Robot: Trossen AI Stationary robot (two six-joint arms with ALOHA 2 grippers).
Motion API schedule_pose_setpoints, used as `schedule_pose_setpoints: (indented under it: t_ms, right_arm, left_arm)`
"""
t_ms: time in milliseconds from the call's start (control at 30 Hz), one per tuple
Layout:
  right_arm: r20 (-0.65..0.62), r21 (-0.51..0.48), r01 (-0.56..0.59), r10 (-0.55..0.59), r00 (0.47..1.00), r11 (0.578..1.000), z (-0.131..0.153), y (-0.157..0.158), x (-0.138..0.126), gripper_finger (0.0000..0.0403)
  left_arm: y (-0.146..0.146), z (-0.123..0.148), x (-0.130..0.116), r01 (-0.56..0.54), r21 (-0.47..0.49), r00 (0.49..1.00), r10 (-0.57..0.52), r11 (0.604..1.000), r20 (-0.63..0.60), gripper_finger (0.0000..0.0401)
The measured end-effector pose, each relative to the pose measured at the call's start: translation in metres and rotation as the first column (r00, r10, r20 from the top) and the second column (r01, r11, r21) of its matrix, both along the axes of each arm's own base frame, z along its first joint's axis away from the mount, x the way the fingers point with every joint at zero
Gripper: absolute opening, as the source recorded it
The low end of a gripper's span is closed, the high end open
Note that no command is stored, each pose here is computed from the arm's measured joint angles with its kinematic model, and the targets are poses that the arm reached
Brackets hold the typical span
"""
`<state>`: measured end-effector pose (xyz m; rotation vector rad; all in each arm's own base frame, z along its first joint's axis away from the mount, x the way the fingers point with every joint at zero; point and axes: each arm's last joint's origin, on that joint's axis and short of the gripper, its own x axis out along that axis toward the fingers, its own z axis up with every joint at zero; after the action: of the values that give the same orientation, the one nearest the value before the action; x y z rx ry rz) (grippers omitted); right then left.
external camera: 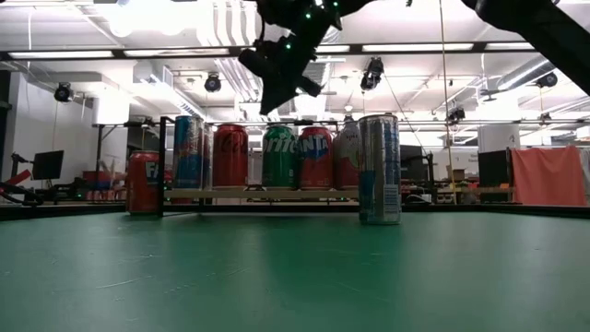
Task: Pick and place cans onto a shelf
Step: Adjust the soda cans on the shelf
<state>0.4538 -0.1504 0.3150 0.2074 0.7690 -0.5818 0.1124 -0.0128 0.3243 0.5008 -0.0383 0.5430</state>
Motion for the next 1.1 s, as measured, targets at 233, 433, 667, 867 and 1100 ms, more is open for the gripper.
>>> schedule_pose_setpoints:
  t_ms: [233, 433, 667, 867, 1100]
  right_arm:
    - [-0.037, 0.027, 0.021, -0.020, 0.999, 0.999, -0.008, 0.004, 0.000, 0.0013]
    - [-0.072, 0.048, 0.039, -0.036, 0.997, 0.998, -0.019, 0.002, -0.002, 0.0013]
    - [-0.083, 0.057, 0.050, -0.046, 0.995, 0.997, -0.020, 0.002, -0.003, 0.0013]
    - [-0.099, 0.063, 0.054, -0.048, 0.994, 0.997, -0.020, 0.003, -0.005, 0.0013]
    - [-0.113, 0.066, 0.055, -0.047, 0.993, 0.996, -0.021, 0.003, -0.006, 0.0013]
  left_arm:
    - [0.000, 0.000, 0.000, 0.000, 0.000, 1.000, 0.000, 1.000, -0.001, 0.0356]
    - [0.000, 0.000, 0.000, 0.000, 0.000, 1.000, 0.000, 1.000, -0.001, 0.0356]
    - [0.000, 0.000, 0.000, 0.000, 0.000, 1.000, 0.000, 1.000, -0.001, 0.0356]
    - [0.000, 0.000, 0.000, 0.000, 0.000, 1.000, 0.000, 1.000, -0.001, 0.0356]
    - [0.000, 0.000, 0.000, 0.000, 0.000, 1.000, 0.000, 1.000, -0.001, 0.0356]
